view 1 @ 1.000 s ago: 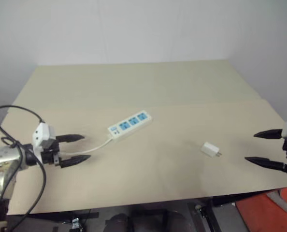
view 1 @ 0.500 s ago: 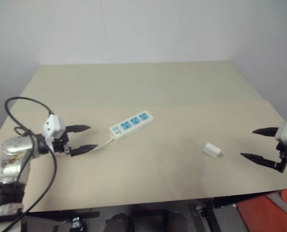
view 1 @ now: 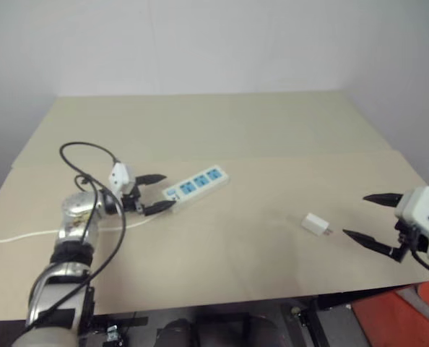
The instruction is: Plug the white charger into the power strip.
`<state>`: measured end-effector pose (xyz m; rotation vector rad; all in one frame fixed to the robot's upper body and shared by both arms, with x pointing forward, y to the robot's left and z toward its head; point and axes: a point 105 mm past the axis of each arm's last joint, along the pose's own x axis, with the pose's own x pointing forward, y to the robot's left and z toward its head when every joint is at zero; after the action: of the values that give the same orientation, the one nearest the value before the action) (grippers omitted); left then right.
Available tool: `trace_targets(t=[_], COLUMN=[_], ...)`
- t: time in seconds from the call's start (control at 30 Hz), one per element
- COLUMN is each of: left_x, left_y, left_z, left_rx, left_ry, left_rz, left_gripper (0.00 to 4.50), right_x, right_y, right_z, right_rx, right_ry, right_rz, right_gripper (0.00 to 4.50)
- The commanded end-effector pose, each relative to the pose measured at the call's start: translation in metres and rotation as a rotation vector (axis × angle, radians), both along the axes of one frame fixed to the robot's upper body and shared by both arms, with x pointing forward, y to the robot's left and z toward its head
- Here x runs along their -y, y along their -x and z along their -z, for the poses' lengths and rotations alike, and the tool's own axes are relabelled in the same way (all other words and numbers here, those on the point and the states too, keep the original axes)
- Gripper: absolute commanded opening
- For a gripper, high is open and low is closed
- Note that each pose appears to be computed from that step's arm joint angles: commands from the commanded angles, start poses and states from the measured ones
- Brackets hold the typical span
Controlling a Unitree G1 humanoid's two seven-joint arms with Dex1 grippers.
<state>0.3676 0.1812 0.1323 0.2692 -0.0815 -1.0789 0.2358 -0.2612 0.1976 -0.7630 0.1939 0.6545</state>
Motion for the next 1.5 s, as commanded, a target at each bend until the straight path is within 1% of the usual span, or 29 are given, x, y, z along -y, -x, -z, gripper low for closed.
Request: trace_targets(t=[0.03, 0.23, 0.37, 0.47, 0.57, 0.8, 0.87, 0.97, 1.23, 1.37, 1.5], left_x=[0.006, 0.011, 0.011, 0.013, 0.015, 0.017, 0.018, 0.020, 0.021, 0.020, 0.021], left_y=[-0.005, -0.005, -0.007, -0.007, -0.007, -0.012, -0.012, -0.011, -0.014, -0.011, -0.004], left_z=[0.001, 0.012, 0.018, 0.024, 0.025, 0.028, 0.027, 0.028, 0.030, 0.026, 0.024], left_rx=[0.045, 0.038, 0.039, 0.030, 0.022, 0.002, -0.006, -0.022, -0.025, -0.032, -0.043], left_ry=[-0.024, -0.021, 0.033, 0.040, 0.061, 0.058, 0.064, 0.068, 0.048, 0.048, 0.030], left_rz=[-0.003, -0.009, -0.064, -0.070, -0.076, -0.102, -0.083, -0.064, -0.088, -0.054, 0.022], left_gripper=[4.48, 4.48, 4.48, 4.48, 4.48, 4.48, 4.09, 3.25, 3.24, 3.24, 3.24], right_x=[-0.002, -0.002, -0.003, -0.003, -0.002, 0.001, 0.002, 0.002, 0.002, 0.001, -0.001], right_y=[0.001, -0.002, -0.002, -0.002, -0.001, 0.000, 0.000, 0.001, 0.001, 0.000, 0.000], right_z=[-0.010, -0.008, -0.008, -0.006, -0.006, -0.005, -0.004, -0.003, -0.002, -0.002, -0.002], right_rx=[0.048, 0.057, 0.059, 0.056, 0.055, 0.058, 0.058, 0.056, 0.058, 0.059, 0.054], right_ry=[-0.007, 0.006, 0.007, 0.021, 0.019, 0.026, 0.027, 0.028, 0.026, 0.024, 0.018], right_rz=[0.005, 0.006, -0.002, -0.003, -0.002, 0.012, 0.018, 0.023, 0.030, 0.030, 0.026], right_gripper=[4.50, 4.50, 4.50, 4.50, 4.50, 4.50, 4.50, 4.50, 4.50, 4.50, 4.50])
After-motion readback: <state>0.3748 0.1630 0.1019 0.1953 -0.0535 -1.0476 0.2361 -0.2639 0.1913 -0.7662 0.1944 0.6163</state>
